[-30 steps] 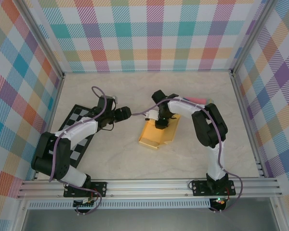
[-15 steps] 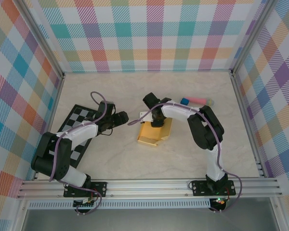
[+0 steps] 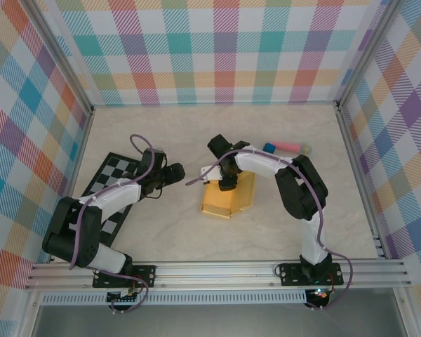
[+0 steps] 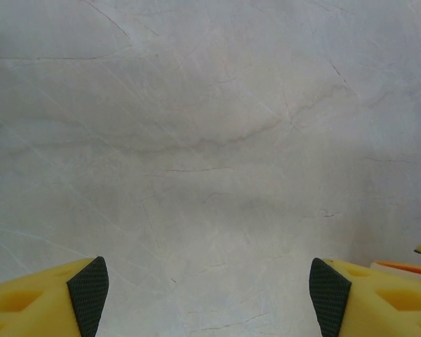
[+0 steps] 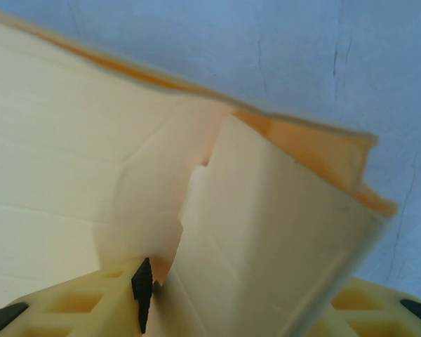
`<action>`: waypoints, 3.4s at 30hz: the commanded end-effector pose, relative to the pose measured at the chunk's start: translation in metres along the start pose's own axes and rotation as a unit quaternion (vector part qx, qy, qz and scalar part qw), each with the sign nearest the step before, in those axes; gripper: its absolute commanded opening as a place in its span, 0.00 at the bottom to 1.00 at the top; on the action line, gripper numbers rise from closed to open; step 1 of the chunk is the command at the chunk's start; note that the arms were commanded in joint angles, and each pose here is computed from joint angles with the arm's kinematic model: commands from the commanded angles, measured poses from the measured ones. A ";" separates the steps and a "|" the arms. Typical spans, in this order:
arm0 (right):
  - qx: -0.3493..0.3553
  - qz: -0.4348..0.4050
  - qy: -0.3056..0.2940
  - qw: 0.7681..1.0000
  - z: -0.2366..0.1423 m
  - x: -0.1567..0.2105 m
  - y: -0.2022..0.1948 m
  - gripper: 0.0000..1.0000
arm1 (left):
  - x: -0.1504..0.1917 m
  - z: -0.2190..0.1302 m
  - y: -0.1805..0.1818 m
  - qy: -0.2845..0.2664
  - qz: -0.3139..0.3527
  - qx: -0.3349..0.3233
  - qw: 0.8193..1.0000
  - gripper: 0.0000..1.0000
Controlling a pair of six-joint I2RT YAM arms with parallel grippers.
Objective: Fold the paper box
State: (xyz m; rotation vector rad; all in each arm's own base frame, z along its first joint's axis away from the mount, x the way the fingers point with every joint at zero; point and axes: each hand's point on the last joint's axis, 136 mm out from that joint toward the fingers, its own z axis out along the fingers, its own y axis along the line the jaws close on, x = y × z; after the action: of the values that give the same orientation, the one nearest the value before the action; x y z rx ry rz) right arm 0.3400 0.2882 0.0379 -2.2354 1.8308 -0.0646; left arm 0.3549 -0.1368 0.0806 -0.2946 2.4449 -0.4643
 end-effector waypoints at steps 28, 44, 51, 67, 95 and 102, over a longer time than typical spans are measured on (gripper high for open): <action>-0.070 0.181 -0.063 0.979 -0.036 -0.013 -0.037 0.56 | 0.028 0.029 -0.007 0.076 -0.028 0.033 0.996 0.76; -0.131 0.207 -0.059 0.968 -0.019 -0.008 -0.017 0.44 | 0.045 0.067 -0.069 0.161 -0.061 0.167 0.971 0.76; -0.128 0.199 -0.062 0.970 -0.012 -0.008 -0.011 0.35 | 0.046 0.066 -0.069 0.159 -0.074 0.168 0.970 0.76; -0.077 0.212 0.013 0.974 0.009 0.000 -0.018 0.20 | -0.027 -0.014 -0.004 -0.017 -0.099 0.084 0.991 0.76; 0.023 0.083 0.032 0.996 0.030 0.001 -0.028 0.13 | -0.035 -0.050 0.069 -0.067 -0.151 0.003 0.986 0.76; -0.003 -0.067 -0.085 0.994 -0.001 -0.035 0.007 0.15 | -0.035 -0.047 0.063 -0.058 -0.136 0.017 0.989 0.77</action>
State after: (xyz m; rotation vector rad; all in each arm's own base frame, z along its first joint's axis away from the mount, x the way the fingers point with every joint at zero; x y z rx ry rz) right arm 0.3397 0.2996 0.0275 -2.1776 1.8602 0.0126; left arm 0.3407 -0.0546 0.1023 -0.6555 2.3138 -0.5457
